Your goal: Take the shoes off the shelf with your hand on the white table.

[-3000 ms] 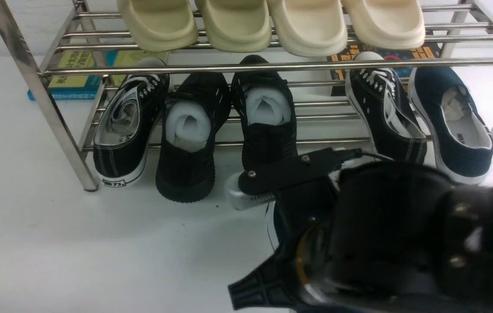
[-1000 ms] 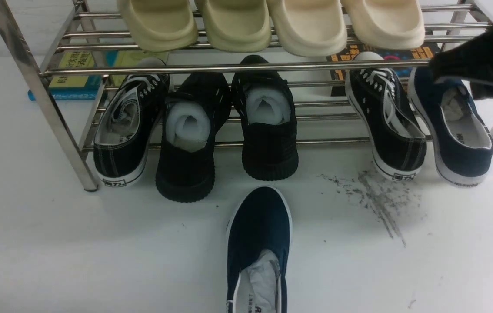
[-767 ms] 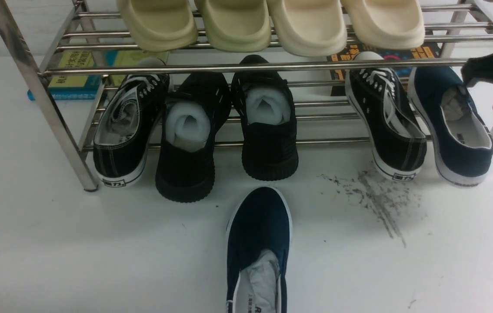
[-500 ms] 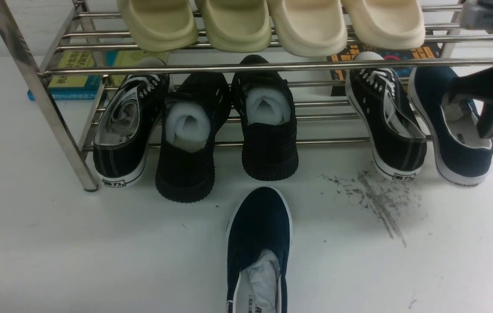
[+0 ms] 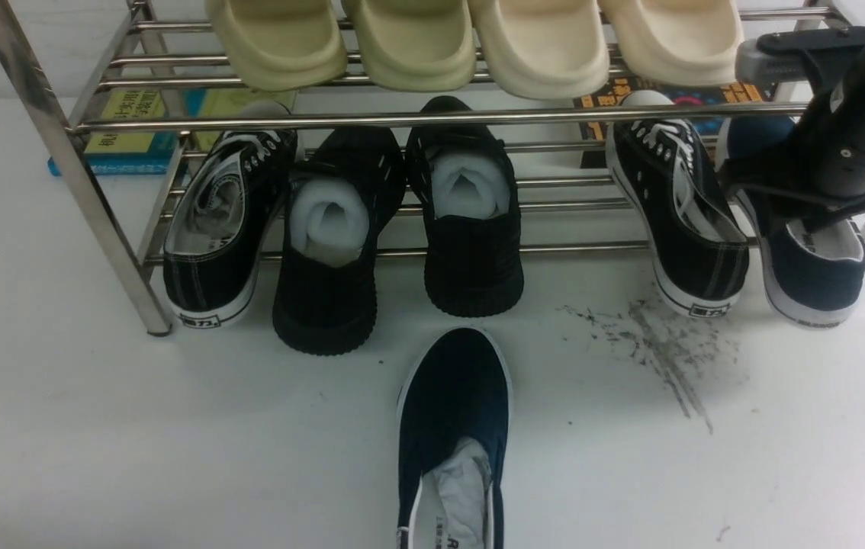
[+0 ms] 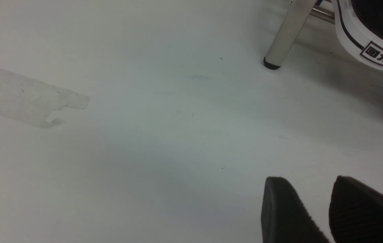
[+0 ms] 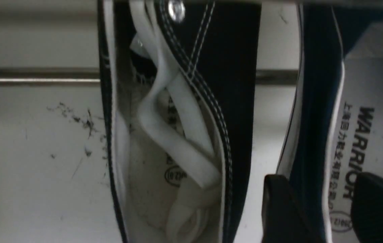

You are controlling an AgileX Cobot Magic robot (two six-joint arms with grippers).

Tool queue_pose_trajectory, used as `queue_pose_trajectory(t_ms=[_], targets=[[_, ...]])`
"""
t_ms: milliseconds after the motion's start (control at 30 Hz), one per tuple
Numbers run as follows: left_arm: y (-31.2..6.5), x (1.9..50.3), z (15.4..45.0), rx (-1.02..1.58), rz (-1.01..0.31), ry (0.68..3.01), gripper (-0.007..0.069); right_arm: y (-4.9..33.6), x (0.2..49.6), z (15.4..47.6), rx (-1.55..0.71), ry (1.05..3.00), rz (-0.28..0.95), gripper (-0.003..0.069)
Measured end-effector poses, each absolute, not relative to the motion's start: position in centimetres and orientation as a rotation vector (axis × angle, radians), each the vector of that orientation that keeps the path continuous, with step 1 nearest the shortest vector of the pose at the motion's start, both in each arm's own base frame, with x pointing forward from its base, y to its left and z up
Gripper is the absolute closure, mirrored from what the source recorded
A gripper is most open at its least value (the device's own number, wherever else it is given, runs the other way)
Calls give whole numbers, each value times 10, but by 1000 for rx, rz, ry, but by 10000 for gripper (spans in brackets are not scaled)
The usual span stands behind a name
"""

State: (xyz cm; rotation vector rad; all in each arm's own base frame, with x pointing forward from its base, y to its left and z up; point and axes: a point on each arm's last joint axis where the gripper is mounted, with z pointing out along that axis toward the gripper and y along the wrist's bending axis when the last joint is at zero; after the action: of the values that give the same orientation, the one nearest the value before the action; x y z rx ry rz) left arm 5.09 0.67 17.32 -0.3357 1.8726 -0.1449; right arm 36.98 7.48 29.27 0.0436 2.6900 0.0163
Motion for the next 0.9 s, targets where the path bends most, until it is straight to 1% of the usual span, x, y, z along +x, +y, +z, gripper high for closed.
queue_pose_trajectory(t_ms=[167, 333, 400, 433, 467, 500, 533, 567, 600, 633, 733, 833, 867, 900], targets=[[7, 51, 173, -336, -145, 1873, 383, 75, 378, 284, 22, 2676, -15, 350], [7, 51, 173, -336, -145, 1873, 383, 73, 386, 266, -10, 2706, -85, 389], [7, 51, 173, -336, -145, 1873, 383, 73, 388, 263, -9, 2705, -90, 417], [7, 51, 173, -336, -145, 1873, 383, 73, 388, 263, -9, 2705, -90, 417], [7, 51, 173, -336, -145, 1873, 383, 73, 389, 262, -10, 2702, -90, 463], [7, 51, 173, -336, -145, 1873, 383, 73, 389, 262, -10, 2702, -90, 463], [7, 51, 173, -336, -145, 1873, 383, 73, 389, 263, -8, 2702, -90, 526], [7, 51, 173, -336, -145, 1873, 383, 73, 389, 263, -8, 2703, -90, 526], [7, 51, 173, -336, -145, 1873, 383, 73, 389, 264, -5, 2709, -92, 589], [7, 51, 173, -336, -145, 1873, 383, 73, 388, 266, -2, 2718, -97, 628], [7, 51, 173, -336, -145, 1873, 383, 72, 386, 271, 7, 2738, -109, 631], [7, 51, 173, -336, -145, 1873, 383, 69, 372, 291, 33, 2774, -117, 631], [7, 51, 173, -336, -145, 1873, 383, 69, 372, 292, 35, 2774, -117, 631], [7, 51, 173, -336, -145, 1873, 383, 67, 363, 302, 49, 2792, -113, 631]])
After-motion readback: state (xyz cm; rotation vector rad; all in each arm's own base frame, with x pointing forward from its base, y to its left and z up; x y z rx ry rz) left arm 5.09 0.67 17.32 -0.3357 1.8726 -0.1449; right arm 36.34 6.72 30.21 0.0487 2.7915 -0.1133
